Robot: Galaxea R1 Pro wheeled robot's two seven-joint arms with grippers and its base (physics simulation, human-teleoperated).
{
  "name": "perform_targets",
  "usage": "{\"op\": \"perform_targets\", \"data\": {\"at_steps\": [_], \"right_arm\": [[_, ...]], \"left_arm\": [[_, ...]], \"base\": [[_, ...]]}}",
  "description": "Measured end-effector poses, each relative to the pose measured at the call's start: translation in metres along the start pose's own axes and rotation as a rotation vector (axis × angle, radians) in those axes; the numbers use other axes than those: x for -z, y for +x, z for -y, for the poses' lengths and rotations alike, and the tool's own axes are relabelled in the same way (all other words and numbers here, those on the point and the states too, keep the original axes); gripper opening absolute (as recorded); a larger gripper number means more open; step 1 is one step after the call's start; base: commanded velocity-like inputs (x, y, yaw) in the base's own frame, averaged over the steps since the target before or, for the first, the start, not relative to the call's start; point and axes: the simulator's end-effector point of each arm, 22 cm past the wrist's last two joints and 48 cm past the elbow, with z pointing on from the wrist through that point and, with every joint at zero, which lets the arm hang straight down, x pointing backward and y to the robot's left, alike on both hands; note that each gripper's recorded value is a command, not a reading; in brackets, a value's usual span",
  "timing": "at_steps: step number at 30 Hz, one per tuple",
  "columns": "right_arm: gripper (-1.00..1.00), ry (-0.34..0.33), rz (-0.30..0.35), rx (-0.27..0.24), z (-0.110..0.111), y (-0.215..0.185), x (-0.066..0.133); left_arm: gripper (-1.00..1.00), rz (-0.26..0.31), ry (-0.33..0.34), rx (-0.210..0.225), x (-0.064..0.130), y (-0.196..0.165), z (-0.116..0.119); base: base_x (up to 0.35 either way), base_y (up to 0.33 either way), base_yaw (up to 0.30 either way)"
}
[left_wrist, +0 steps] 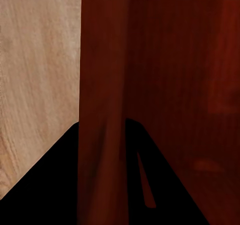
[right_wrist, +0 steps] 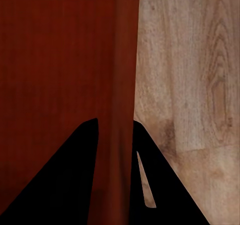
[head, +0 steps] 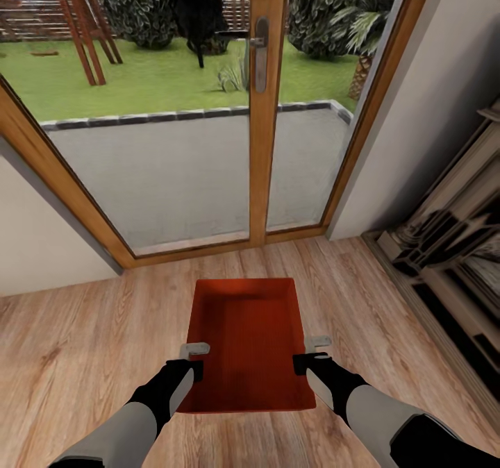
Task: Move the two storage containers from the living room to the garage. In the garage, place one container on the floor and stack the other container on top of it (either order is fine).
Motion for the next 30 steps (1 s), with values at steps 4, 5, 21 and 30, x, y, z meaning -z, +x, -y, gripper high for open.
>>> {"op": "perform_targets", "data": {"at_steps": [4, 5, 21, 30], "right_arm": [[-1.0, 0.0, 0.002, -0.002, 0.0, -0.001, 0.005], [-1.0, 0.0, 0.003, -0.002, 0.0, -0.001, 0.006], [-1.0, -0.001, 0.006, -0.004, 0.0, -0.004, 0.025], [-1.0, -0.001, 0.006, -0.004, 0.001, -0.005, 0.035]], "left_arm": [[-1.0, 0.002, 0.0, -0.001, 0.005, -0.001, -0.001], [-1.0, 0.003, 0.0, -0.001, 0.006, -0.002, -0.001], [-1.0, 0.007, -0.001, -0.002, 0.025, -0.004, -0.003], [-1.0, 0.006, -0.001, -0.002, 0.035, -0.003, -0.004]], "base": [[0.0, 0.0, 0.0], [0.0, 0.0, 0.0], [0.0, 0.0, 0.0], [0.0, 0.0, 0.0]]}}
